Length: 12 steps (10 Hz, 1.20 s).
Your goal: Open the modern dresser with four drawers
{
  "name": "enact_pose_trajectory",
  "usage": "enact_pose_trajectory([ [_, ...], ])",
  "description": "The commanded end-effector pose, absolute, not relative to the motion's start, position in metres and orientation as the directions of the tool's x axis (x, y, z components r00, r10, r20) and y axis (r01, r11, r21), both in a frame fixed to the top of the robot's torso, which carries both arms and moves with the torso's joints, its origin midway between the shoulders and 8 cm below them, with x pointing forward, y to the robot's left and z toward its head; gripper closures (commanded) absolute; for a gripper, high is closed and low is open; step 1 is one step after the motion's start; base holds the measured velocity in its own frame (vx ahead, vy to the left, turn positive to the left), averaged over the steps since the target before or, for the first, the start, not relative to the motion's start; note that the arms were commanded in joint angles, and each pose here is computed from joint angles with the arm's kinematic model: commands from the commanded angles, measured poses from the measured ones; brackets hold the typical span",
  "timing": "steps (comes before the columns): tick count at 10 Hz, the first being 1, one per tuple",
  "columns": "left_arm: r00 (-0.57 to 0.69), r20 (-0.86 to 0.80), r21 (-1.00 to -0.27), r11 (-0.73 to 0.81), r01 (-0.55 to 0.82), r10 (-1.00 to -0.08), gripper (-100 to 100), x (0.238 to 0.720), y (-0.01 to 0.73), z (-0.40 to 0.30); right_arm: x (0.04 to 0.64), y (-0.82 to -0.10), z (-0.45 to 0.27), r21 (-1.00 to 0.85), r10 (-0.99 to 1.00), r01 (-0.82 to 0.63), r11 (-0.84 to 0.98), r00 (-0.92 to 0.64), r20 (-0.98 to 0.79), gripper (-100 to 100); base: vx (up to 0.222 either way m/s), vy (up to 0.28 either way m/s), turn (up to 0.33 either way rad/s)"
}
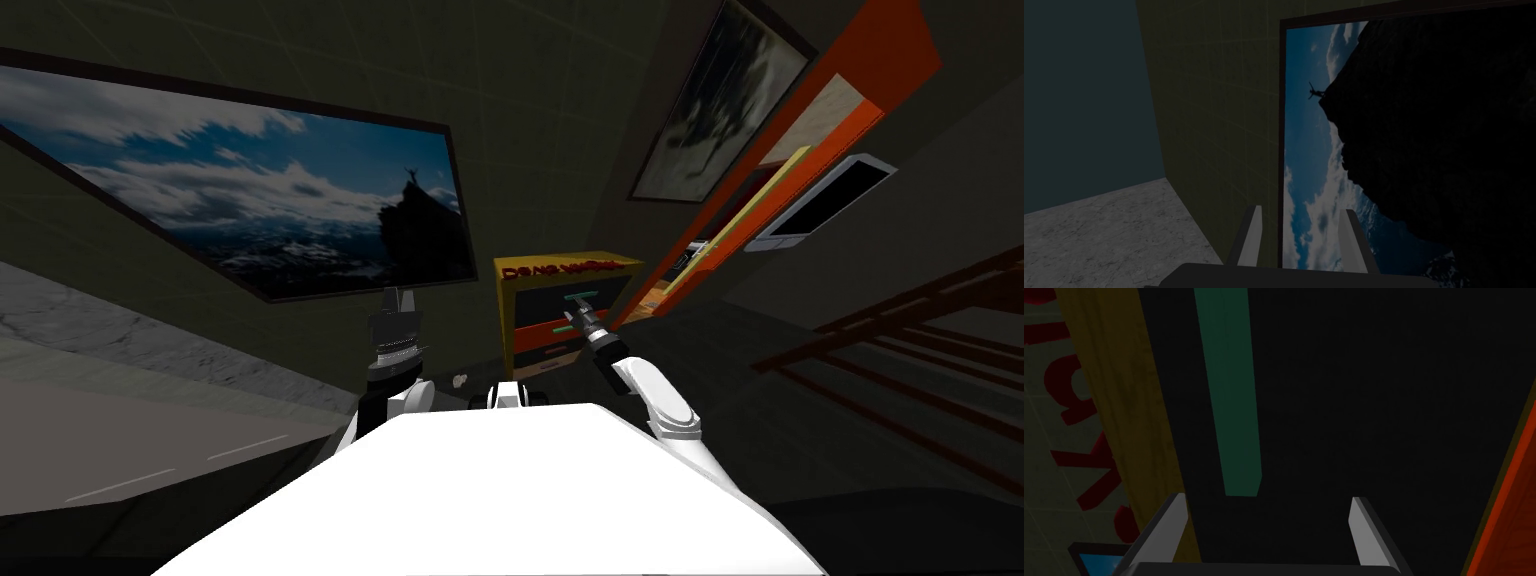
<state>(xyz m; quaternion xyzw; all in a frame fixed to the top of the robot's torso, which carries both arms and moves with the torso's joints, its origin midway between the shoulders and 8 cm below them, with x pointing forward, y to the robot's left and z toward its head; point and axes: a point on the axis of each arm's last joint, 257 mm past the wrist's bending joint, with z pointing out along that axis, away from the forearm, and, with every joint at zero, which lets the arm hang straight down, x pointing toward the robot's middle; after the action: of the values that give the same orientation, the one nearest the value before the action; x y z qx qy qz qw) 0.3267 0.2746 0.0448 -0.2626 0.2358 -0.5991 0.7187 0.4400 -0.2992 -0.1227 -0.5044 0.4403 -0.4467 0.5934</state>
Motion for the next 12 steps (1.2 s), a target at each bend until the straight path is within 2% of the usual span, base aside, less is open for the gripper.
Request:
enact_pose_trajectory([
  [1,0.171,-0.024,-0.66,0.144,0.737,-0.985,0,0.327,0.275,0.045,0.44,-0.301,-0.124,-0.994,-0.977,0.088,0.063,0.207,-0.043,-100,0.008,-0.003,0.006],
  [5,0.171,-0.024,-0.66,0.144,0.737,-0.985,0,0.327,0.275,0.045,0.459,-0.35,-0.129,-0.996,-0.993,0.08,0.044,0.115,-0.035,-100,-0.094,0.0,0.227],
  [9,0.171,-0.024,-0.66,0.144,0.737,-0.985,0,0.327,0.275,0.045,0.479,-0.416,-0.122,-0.995,-0.999,0.093,0.031,-0.012,-0.033,-100,-0.135,0.017,0.335],
  [12,0.171,-0.024,-0.66,0.144,0.737,-0.985,0,0.327,0.275,0.045,0.483,-0.437,-0.123,-0.995,-0.998,0.09,0.03,-0.052,-0.035,-100,-0.084,0.008,0.143],
])
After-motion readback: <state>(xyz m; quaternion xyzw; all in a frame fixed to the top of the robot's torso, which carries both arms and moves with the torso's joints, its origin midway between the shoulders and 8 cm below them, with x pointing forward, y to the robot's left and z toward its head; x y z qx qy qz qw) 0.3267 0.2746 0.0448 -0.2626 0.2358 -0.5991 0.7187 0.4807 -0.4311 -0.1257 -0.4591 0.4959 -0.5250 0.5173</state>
